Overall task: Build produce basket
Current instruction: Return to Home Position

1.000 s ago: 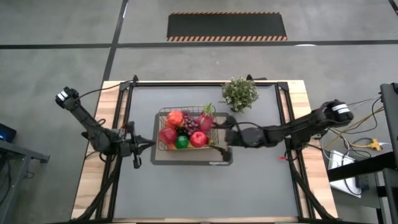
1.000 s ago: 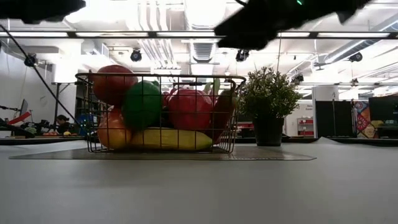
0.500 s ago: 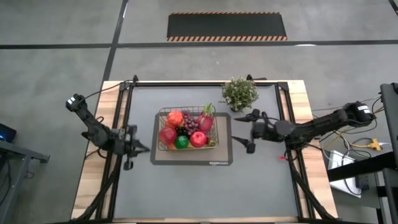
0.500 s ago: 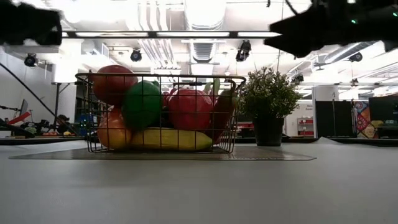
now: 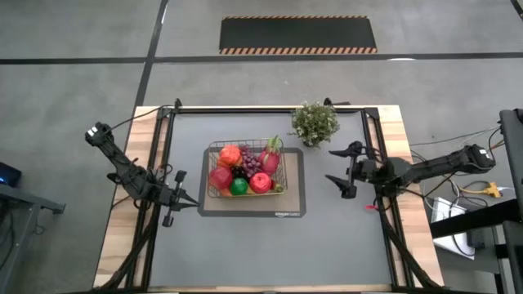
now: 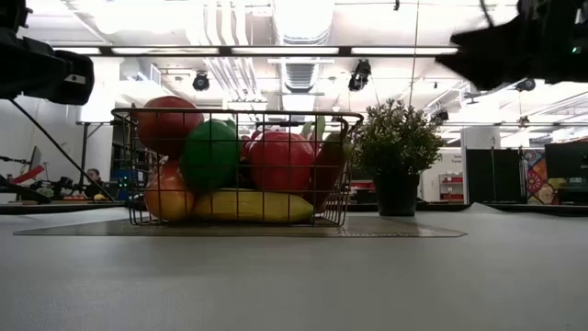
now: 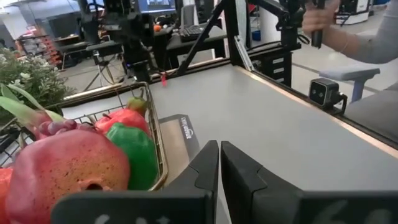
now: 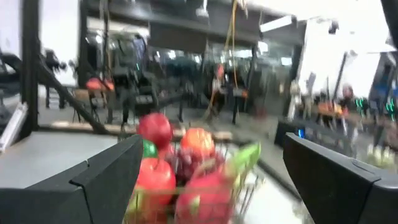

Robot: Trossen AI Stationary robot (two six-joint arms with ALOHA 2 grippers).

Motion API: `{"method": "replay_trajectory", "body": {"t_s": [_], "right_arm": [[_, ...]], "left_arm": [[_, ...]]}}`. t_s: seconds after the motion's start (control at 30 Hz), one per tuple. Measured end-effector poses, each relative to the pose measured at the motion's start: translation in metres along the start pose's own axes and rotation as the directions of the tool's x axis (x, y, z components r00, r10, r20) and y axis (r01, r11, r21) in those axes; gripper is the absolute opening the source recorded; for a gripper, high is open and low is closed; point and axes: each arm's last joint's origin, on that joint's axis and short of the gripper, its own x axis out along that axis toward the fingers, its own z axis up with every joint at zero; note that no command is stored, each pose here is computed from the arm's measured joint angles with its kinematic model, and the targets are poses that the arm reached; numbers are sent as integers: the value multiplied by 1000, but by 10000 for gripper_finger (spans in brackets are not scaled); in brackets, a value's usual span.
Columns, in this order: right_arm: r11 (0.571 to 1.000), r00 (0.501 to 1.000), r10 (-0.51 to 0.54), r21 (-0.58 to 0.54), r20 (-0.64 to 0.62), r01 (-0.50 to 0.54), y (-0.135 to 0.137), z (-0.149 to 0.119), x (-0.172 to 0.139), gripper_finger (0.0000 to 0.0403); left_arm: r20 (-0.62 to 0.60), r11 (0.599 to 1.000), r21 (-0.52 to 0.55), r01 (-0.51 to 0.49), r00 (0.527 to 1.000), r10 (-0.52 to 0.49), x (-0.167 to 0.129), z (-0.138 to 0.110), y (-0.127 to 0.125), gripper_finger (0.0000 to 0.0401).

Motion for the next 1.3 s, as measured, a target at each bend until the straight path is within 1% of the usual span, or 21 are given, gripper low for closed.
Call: {"method": "replay_trajectory", "body": {"t_s": [0.1,0.2,0.3,0.33,0.37,0.43,0.5,0.57,0.63,0.73,0.77,0.83,0.87,0.93,1.03,1.1,1.2,1.3], "right_arm": [[1000,989,9,-27,145,-5,-5,16,-8,368],[997,973,11,-72,232,6,-8,25,-14,368],[998,958,-18,-56,287,35,-12,31,-20,368],[998,952,-39,-32,305,52,-13,33,-22,368],[997,948,-70,4,311,72,-15,34,-23,368],[988,949,-155,63,273,143,-17,32,-24,368],[970,937,-236,122,255,211,-20,33,-25,368],[949,924,-297,179,239,259,-22,33,-26,368],[936,919,-330,202,215,289,-23,31,-26,368],[930,918,-341,219,203,297,-23,31,-25,368],[934,917,-344,177,201,311,-23,30,-25,368],[936,917,-349,16,193,352,-23,30,-25,368],[933,919,-346,-37,190,359,-23,29,-26,368],[933,926,-332,-81,180,350,-23,28,-27,368],[932,943,-313,-156,111,328,-24,19,-28,368],[932,958,-288,-226,17,284,-23,8,-27,368],[935,961,-274,-248,-44,255,-24,0,-26,368],[944,961,-227,-278,-158,177,-23,-12,-26,368]], "left_arm": [[0,1000,-2,-2,1000,2,1,0,0,1],[-1,1000,3,-2,1000,2,1,0,-1,1],[-2,1000,4,-2,1000,2,1,-1,-1,1],[0,1000,3,-2,1000,2,1,-1,-1,1],[1,1000,2,-3,1000,3,1,0,-1,1],[0,1000,3,-2,1000,2,1,-1,-1,1],[2,1000,2,-3,1000,3,1,-1,-1,1],[1,1000,3,-3,1000,3,1,-1,-1,1],[0,1000,4,-3,1000,3,1,-1,-1,1],[-1,1000,5,-3,1000,3,2,-1,-1,1],[-1,1000,6,-3,1000,3,2,-1,-1,1],[-1,1000,5,-3,1000,3,1,-1,-1,1],[-2,1000,6,-3,1000,3,2,-1,-1,1],[-2,1000,6,-3,1000,3,2,-1,-1,1],[-2,1000,6,-3,1000,3,2,-1,-1,1],[-2,1000,6,-3,1000,3,2,-1,-1,1],[-4,1000,7,-3,1000,3,2,-1,-1,1],[-3,1000,7,-2,1000,2,2,-1,-1,1]]}}
